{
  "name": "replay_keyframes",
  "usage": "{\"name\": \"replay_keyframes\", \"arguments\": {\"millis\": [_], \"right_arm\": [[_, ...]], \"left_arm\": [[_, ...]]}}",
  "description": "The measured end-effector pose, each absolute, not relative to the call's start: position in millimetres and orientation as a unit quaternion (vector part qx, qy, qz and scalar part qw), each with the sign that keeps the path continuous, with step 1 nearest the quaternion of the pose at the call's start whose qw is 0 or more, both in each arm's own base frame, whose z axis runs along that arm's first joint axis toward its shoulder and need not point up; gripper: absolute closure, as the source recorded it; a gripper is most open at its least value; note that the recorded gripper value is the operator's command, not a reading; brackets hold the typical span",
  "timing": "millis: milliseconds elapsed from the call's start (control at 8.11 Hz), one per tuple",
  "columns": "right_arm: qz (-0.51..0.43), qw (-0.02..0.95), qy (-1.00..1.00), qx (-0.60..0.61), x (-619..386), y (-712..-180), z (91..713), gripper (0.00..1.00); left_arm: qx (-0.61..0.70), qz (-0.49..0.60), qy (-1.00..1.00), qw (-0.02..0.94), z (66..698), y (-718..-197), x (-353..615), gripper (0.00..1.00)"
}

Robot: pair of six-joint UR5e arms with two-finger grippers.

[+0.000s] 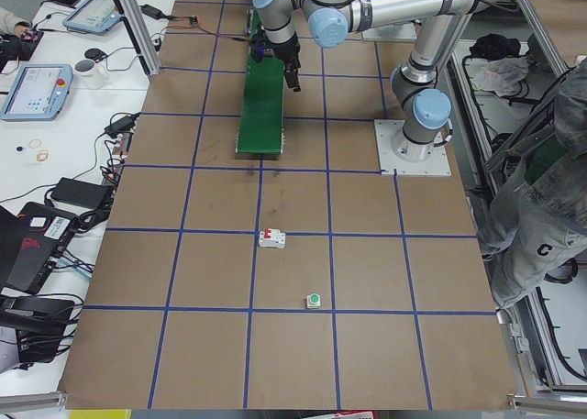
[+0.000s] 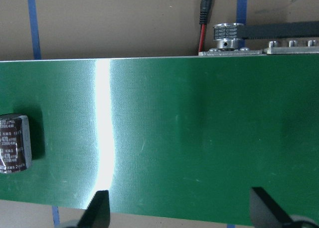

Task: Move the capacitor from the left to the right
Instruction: 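Lower the right gripper onto the capacitor carried along the belt and grasp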

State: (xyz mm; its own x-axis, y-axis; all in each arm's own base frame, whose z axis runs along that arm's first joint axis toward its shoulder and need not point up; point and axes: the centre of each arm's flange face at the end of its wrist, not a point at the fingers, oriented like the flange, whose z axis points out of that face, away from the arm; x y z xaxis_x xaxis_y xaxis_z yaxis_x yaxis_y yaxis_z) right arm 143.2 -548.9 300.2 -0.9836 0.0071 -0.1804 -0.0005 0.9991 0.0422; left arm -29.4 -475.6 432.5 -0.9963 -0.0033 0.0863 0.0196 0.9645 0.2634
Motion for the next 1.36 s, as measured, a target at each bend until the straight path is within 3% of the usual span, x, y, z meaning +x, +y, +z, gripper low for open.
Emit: {"name": "replay_keyframes", "arguments": {"millis": [1357], "right_arm": [[0.0,0.091,0.996,0.014,143.2,-560.5,291.9,0.03]], "left_arm": [[0.0,-0.13,-0.991,0.043,434.4,-476.1,-26.0,0.0]]}}
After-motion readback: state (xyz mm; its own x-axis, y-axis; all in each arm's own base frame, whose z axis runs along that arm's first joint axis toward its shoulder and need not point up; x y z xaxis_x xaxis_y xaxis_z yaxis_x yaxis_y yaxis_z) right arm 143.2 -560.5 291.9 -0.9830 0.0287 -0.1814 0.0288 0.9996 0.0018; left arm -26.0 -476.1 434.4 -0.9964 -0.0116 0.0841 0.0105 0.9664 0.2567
